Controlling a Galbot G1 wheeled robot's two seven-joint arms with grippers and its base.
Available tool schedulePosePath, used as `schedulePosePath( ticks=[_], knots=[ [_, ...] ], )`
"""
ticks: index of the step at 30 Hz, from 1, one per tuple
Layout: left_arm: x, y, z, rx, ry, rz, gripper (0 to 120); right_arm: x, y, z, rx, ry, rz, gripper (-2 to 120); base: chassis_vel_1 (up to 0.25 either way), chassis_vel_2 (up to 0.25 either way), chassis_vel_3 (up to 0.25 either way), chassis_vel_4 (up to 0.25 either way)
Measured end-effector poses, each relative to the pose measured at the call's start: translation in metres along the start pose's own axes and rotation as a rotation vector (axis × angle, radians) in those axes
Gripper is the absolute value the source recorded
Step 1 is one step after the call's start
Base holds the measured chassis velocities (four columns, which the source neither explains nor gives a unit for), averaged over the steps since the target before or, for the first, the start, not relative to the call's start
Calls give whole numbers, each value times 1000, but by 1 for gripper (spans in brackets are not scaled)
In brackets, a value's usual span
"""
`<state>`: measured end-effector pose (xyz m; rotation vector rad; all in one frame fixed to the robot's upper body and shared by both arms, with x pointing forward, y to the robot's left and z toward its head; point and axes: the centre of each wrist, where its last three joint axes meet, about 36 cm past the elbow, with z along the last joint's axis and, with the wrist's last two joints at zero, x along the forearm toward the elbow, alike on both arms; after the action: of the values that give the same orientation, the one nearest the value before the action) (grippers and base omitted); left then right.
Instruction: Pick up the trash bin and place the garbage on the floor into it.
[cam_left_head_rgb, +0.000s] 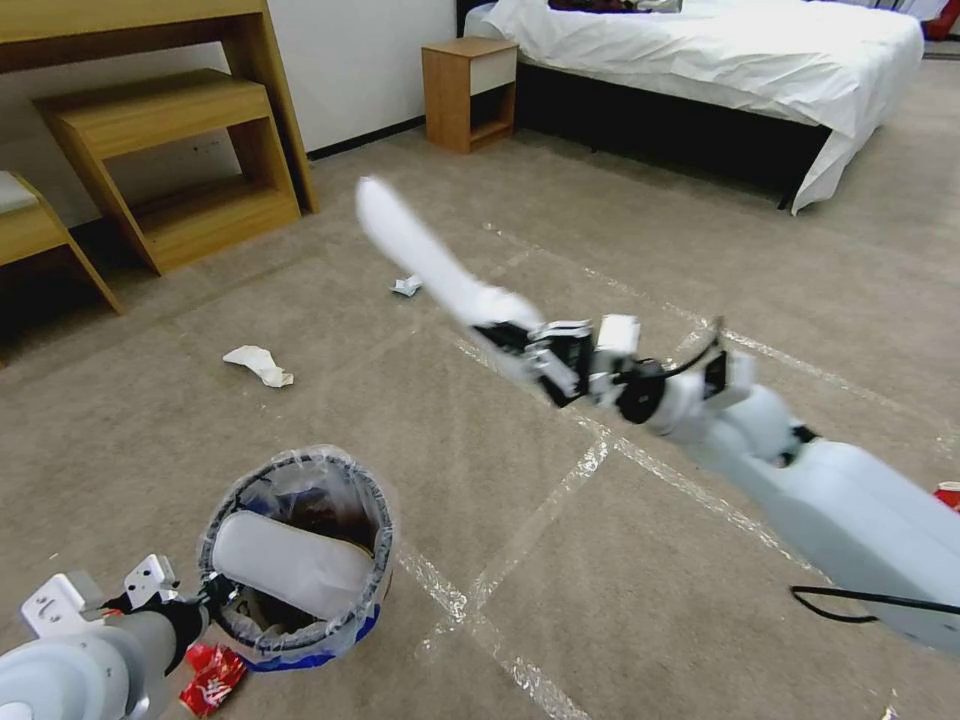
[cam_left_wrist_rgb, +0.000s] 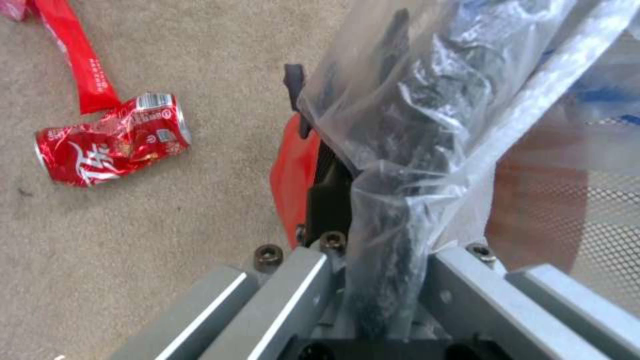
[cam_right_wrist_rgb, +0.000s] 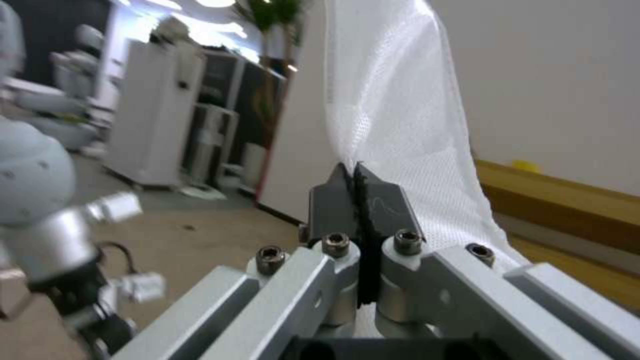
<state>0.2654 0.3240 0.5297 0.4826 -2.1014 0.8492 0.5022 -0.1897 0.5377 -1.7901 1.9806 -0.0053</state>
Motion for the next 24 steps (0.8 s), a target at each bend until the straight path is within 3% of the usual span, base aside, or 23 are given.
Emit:
schedulePosePath(
  ticks=[12,24],
  knots=[
    [-2,2,-2,13,-9,-8,0,-100,27,57,-87,-37,-191,0,0,0,0,0],
    [-5,2,-6,13,-13,-7,0,-146,64,102,-173,-59,-249,0,0,0,0,0]
  ],
)
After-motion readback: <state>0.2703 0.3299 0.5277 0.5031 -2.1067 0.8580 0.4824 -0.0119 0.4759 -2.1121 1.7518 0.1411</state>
